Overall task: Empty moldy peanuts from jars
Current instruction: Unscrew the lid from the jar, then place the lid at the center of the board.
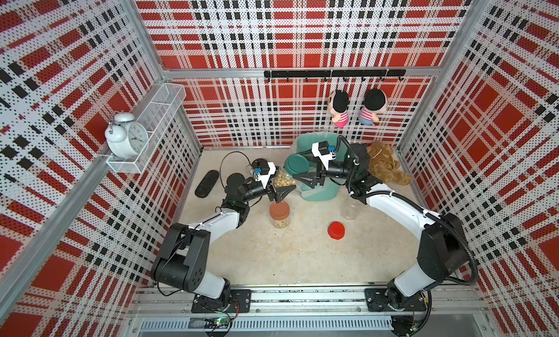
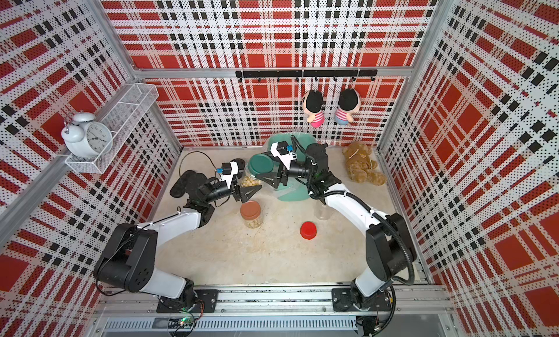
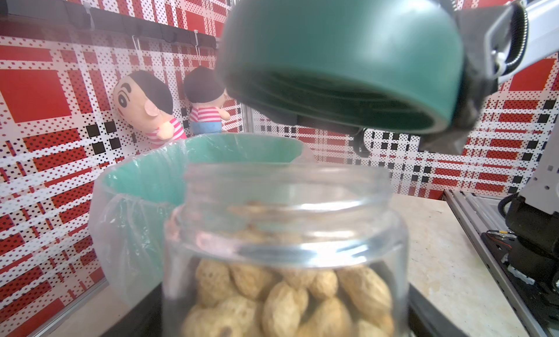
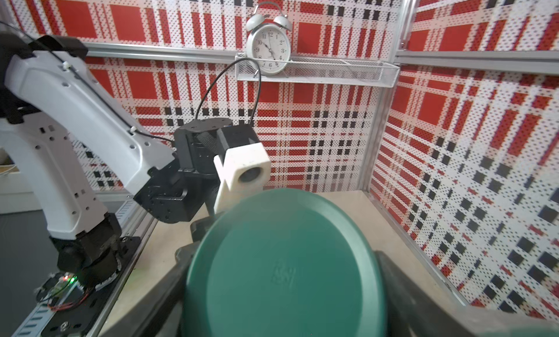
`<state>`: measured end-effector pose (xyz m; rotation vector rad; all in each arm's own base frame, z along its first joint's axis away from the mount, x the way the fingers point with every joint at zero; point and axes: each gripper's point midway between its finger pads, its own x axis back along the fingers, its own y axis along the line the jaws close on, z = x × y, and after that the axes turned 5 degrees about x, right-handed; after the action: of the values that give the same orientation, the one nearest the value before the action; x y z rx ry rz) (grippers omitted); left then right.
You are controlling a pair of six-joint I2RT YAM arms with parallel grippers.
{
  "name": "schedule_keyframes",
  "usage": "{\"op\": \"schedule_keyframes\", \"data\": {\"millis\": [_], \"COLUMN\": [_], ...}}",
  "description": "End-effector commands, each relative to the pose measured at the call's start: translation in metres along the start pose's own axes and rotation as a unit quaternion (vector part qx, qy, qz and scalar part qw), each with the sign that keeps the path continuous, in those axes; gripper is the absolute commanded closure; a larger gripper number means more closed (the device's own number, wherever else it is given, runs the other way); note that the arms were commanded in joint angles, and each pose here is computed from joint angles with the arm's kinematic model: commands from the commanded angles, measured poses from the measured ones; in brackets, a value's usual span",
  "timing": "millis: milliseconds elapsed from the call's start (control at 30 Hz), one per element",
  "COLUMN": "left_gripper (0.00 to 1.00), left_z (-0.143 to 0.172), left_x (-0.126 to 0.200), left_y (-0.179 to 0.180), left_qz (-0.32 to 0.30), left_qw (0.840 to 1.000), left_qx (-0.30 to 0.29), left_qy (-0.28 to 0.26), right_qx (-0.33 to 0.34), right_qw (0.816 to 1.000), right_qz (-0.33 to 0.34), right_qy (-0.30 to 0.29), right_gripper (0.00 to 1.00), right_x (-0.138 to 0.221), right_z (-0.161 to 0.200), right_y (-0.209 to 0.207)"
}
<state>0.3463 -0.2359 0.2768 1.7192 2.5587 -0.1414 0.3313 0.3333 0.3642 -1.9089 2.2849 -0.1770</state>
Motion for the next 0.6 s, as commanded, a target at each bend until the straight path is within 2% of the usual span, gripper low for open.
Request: {"op": "schedule_keyframes", "data": {"millis": [0, 133, 233, 500, 567], "left_gripper": [1.00, 1.00, 1.00, 1.00, 1.00], "left_z": [-0.025, -0.026, -0.025, -0.032, -0.035], "left_x": [0.002, 0.002, 0.004, 0.005, 0.014], "left_y": [0.002, 0.002, 0.005, 0.013, 0.026], "left_qz": [-0.007, -0.010, -0.019, -0.043, -0.067], "left_qw": [0.999, 0.999, 0.999, 0.998, 0.996], "left_qx": [-0.035, -0.036, -0.034, -0.029, -0.033], "left_qy": [-0.033, -0.035, -0.038, -0.048, -0.052], "right_qx": [0.043, 0.045, 0.027, -0.054, -0.070], "right_qw": [0.996, 0.994, 0.994, 0.980, 0.975], "right_qz": [0.073, 0.097, 0.109, 0.167, 0.176], "right_qy": [-0.038, -0.034, -0.014, 0.092, 0.117], "right_gripper": [0.60, 0.59, 0.59, 0.60, 0.59], "right_x": [0.024, 0.041, 0.053, 0.083, 0.085], "right_z": [-0.047, -0.048, -0.036, 0.050, 0.072], "right_y": [-0.006, 0.007, 0.018, 0.049, 0.061]}}
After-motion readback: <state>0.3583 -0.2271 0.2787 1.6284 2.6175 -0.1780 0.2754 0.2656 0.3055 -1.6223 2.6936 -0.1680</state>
